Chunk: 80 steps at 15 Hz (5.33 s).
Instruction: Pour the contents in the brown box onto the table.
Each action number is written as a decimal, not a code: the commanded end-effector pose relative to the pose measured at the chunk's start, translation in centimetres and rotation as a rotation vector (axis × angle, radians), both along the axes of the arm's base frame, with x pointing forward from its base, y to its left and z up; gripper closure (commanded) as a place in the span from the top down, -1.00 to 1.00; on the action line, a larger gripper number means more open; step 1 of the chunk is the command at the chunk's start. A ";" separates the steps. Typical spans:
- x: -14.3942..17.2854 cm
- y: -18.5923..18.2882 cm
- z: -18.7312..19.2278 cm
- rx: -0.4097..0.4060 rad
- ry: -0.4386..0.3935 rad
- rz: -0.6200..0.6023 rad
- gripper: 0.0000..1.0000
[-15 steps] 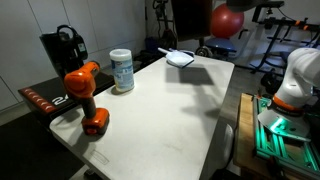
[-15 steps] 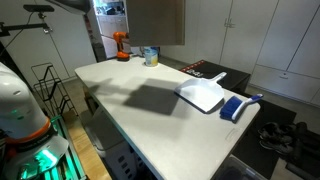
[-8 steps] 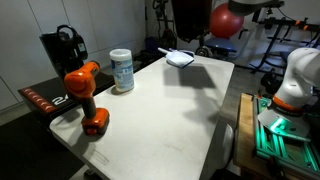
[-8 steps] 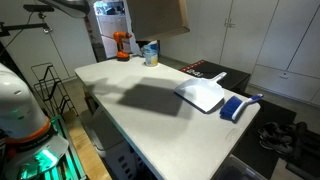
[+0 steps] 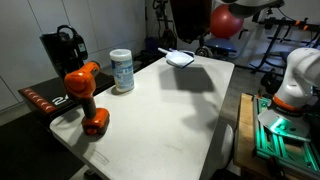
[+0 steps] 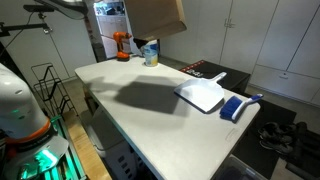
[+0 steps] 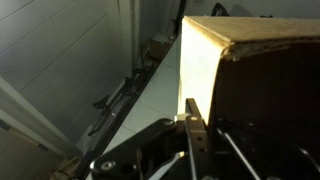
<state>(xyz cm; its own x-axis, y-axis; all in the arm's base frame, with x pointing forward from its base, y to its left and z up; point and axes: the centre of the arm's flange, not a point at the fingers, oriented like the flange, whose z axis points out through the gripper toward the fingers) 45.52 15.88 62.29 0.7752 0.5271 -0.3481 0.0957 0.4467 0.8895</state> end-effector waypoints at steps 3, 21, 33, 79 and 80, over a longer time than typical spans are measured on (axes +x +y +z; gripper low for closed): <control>-2.9 3.7 -1.5 -0.256 0.028 0.041 -0.98; -5.6 3.9 -2.2 -0.613 -0.239 0.021 -0.98; -5.9 3.5 -1.7 -0.507 -0.244 -0.043 -0.98; -1.3 -6.6 0.6 1.402 -0.087 -0.461 -0.90; -1.2 -6.6 0.6 1.399 -0.088 -0.462 -0.90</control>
